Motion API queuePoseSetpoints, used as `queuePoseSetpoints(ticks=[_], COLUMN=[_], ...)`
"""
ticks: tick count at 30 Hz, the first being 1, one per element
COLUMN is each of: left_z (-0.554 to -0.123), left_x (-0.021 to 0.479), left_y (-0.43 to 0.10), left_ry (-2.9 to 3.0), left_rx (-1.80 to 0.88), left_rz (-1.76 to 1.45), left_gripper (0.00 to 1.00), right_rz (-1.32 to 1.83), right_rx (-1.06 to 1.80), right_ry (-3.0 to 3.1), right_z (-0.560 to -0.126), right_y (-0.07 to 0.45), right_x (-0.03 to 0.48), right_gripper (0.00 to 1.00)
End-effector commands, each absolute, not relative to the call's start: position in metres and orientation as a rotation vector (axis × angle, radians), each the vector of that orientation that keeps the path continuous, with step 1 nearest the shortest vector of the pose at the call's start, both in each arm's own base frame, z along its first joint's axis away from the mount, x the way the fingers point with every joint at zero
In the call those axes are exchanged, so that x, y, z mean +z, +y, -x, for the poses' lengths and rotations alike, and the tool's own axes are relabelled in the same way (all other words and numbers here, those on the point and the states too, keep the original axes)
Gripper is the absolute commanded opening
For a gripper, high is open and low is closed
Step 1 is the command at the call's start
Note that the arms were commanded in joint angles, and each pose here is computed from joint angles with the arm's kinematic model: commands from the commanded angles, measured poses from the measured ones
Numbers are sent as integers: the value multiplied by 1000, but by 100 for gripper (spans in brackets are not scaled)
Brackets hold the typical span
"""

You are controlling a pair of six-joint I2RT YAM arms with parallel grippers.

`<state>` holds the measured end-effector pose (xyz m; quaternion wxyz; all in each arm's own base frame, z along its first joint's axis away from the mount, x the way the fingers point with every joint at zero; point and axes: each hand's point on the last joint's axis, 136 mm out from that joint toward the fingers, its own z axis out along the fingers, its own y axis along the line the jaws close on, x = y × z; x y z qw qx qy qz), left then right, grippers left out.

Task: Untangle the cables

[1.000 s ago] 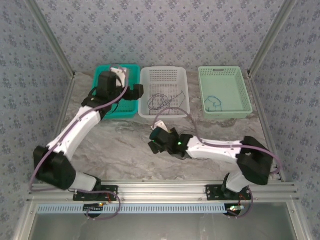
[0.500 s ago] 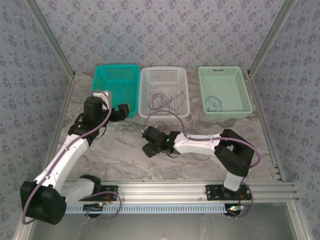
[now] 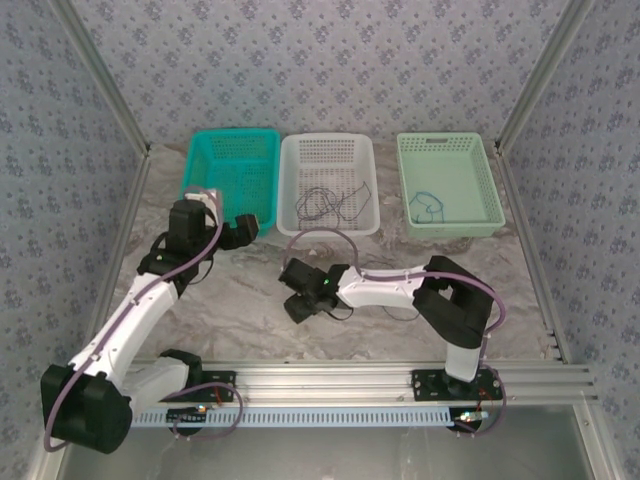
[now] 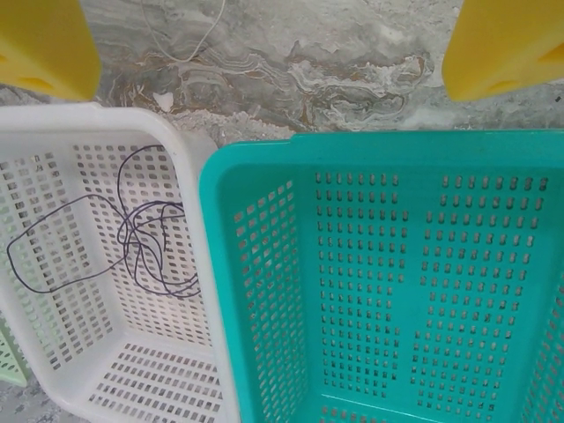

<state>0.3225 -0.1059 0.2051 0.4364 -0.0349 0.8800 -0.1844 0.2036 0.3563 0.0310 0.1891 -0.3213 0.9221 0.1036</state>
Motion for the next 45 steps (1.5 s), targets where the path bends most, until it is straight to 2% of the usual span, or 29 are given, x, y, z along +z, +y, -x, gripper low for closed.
queuePoseSetpoints(ticks=[1, 9, 11, 14, 25, 29, 32, 37, 45], left_z=[-320, -319, -319, -318, -317, -315, -314, -308, -292], left_x=[212, 210, 211, 212, 210, 210, 210, 204, 203], left_y=[-105, -106, -106, -106, -105, -105, -117, -142, -176], left_ry=[2167, 2169, 2167, 2161, 2161, 2159, 2152, 2159, 2143], left_rx=[-474, -478, -478, -479, -480, -483, -546, -665, -740], left_rz=[92, 88, 88, 90, 94, 87, 24, -93, -286], left_gripper=[99, 99, 99, 100, 99, 100, 99, 99, 98], right_rz=[810, 696, 689, 675, 690, 681, 712, 782, 778], right_rx=[268, 326, 327, 312, 279, 247, 193, 81, 244], right_ry=[2651, 2689, 2700, 2727, 2741, 2667, 2559, 2406, 2229], right_z=[-203, -210, -210, -212, -213, -218, -225, -231, -227], right_y=[348, 358, 358, 354, 348, 335, 324, 305, 293], right_x=[29, 24, 22, 15, 9, 28, 54, 98, 155], right_gripper=[69, 69, 65, 57, 16, 3, 0, 0, 0])
